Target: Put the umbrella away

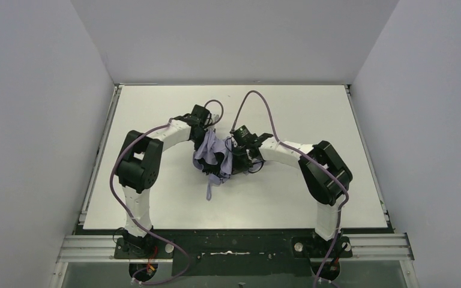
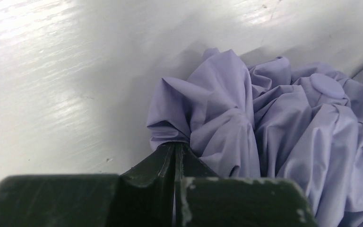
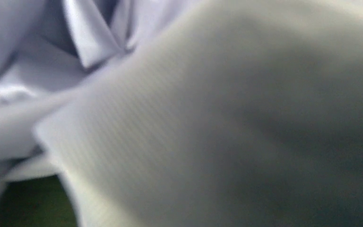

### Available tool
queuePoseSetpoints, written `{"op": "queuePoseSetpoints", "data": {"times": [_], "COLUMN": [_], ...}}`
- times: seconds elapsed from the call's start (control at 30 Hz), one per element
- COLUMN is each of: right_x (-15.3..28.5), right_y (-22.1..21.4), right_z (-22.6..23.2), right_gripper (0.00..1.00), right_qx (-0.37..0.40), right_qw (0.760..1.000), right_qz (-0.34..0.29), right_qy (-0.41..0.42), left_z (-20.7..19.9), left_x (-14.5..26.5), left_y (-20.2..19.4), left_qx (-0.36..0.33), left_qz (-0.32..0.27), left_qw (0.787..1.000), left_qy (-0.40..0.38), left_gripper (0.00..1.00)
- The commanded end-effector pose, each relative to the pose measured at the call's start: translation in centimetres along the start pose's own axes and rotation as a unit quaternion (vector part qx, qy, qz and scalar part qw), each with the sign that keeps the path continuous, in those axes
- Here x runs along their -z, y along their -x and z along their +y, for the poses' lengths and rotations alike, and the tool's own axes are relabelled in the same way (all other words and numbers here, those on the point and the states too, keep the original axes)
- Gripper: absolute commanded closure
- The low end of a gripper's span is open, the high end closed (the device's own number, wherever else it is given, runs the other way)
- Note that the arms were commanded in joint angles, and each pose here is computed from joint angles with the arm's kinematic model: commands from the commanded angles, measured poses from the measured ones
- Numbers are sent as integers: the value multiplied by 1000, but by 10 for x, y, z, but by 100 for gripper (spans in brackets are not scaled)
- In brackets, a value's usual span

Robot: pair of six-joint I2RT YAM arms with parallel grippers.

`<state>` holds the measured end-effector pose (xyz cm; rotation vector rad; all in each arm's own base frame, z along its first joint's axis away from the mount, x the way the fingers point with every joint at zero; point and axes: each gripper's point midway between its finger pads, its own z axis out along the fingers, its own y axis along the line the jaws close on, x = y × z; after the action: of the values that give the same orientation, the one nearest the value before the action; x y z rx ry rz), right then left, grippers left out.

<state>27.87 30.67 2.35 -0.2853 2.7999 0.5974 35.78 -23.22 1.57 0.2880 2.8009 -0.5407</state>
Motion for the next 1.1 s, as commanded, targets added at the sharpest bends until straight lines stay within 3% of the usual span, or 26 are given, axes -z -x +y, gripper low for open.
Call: {"op": "queuePoseSetpoints", "data": {"times": [0.0,0.13,0.27,0.43,0.7,0.87,1.07], "right_x": [13,14,22,39,74,108,161], "right_y": [37,36,34,20,-19,-28,-23], "right_z": [40,47,75,79,49,28,27], "right_gripper": [100,100,100,98,87,88,89], "right_qx": [28,38,59,95,128,165,245], "right_qw": [995,993,982,976,979,980,963], "right_qz": [-83,-85,-86,-79,-63,-66,-76], "right_qy": [54,77,156,181,144,90,79], "left_z": [-45,-48,-30,-15,-7,-5,-6], "left_x": [-1,2,2,14,39,59,107], "left_y": [-3,0,8,35,81,100,117], "left_qx": [-54,-76,-92,-121,-192,-188,-158], "left_qz": [-1,0,4,-13,-46,-80,-158], "left_qw": [995,994,996,993,980,978,974], "left_qy": [-80,-81,-19,1,27,35,36], "left_gripper": [100,100,100,100,98,96,96]}}
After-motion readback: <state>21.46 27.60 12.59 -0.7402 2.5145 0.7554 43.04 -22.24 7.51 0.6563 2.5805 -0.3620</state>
